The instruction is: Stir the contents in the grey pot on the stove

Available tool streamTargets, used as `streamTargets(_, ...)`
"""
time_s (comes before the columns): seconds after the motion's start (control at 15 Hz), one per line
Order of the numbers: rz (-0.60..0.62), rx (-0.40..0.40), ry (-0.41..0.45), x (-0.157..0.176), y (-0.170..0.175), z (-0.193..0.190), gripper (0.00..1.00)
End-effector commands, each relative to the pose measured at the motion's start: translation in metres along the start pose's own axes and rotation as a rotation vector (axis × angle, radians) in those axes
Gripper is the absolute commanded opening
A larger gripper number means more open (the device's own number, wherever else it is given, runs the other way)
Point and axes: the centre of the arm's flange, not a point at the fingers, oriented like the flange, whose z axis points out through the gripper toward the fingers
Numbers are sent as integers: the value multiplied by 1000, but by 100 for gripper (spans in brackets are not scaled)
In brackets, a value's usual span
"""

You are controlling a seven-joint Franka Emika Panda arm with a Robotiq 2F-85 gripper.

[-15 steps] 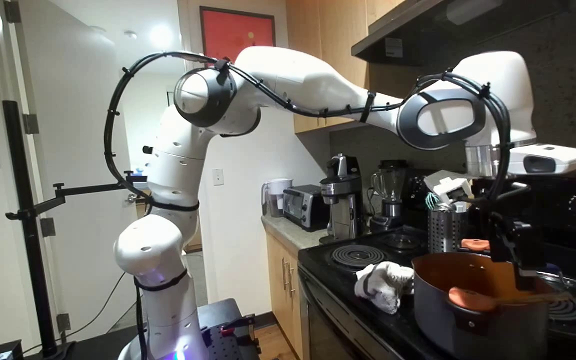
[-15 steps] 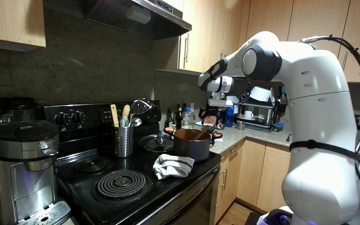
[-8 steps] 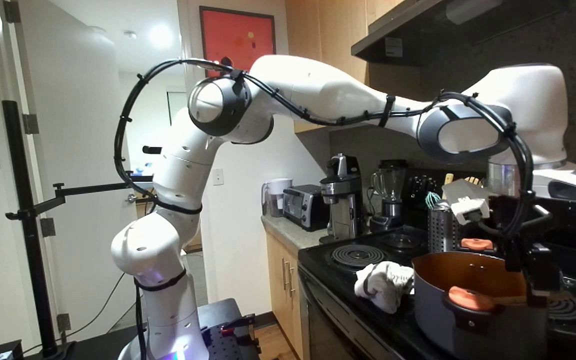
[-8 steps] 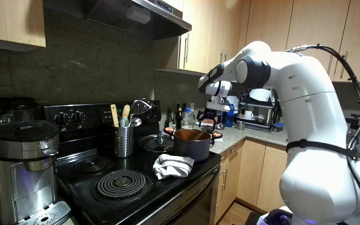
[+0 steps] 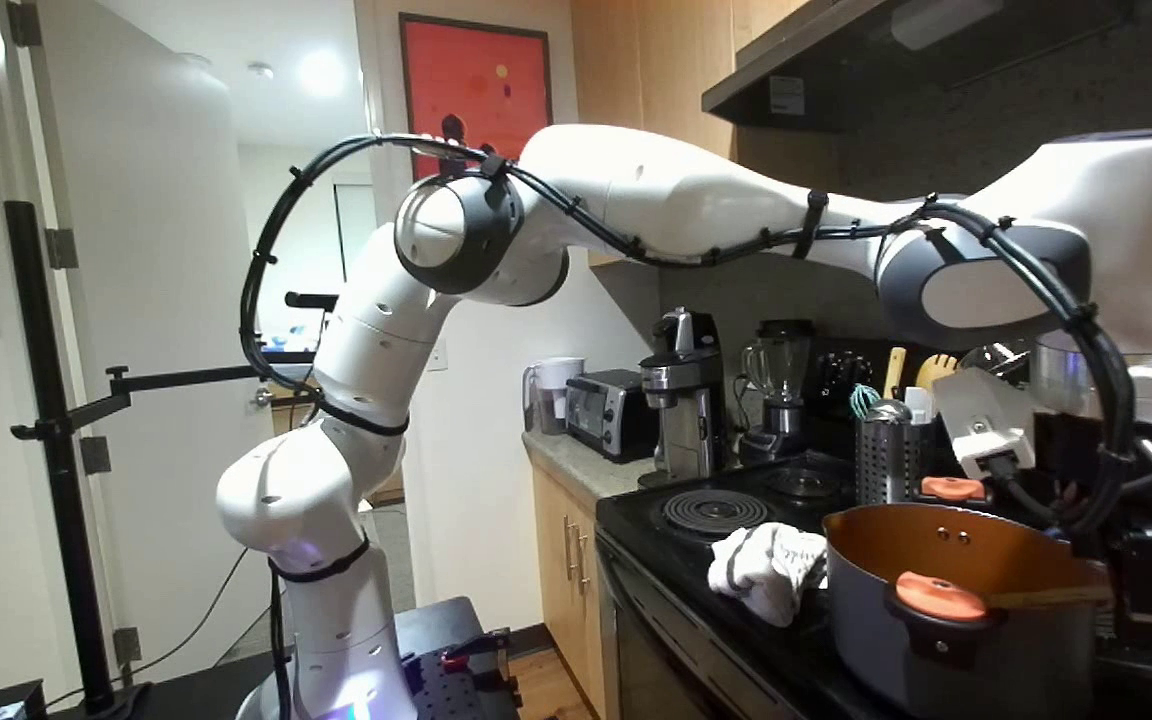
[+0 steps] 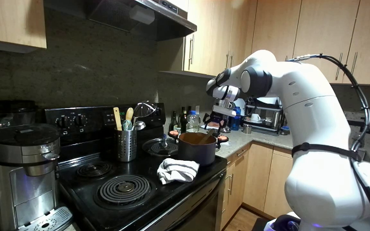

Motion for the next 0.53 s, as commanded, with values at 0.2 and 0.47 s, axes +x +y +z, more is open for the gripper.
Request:
streamTargets(0.2, -16, 54, 26, 7, -8, -22, 44)
streamTargets(0.47, -26, 32, -12, -2, -12, -10, 72)
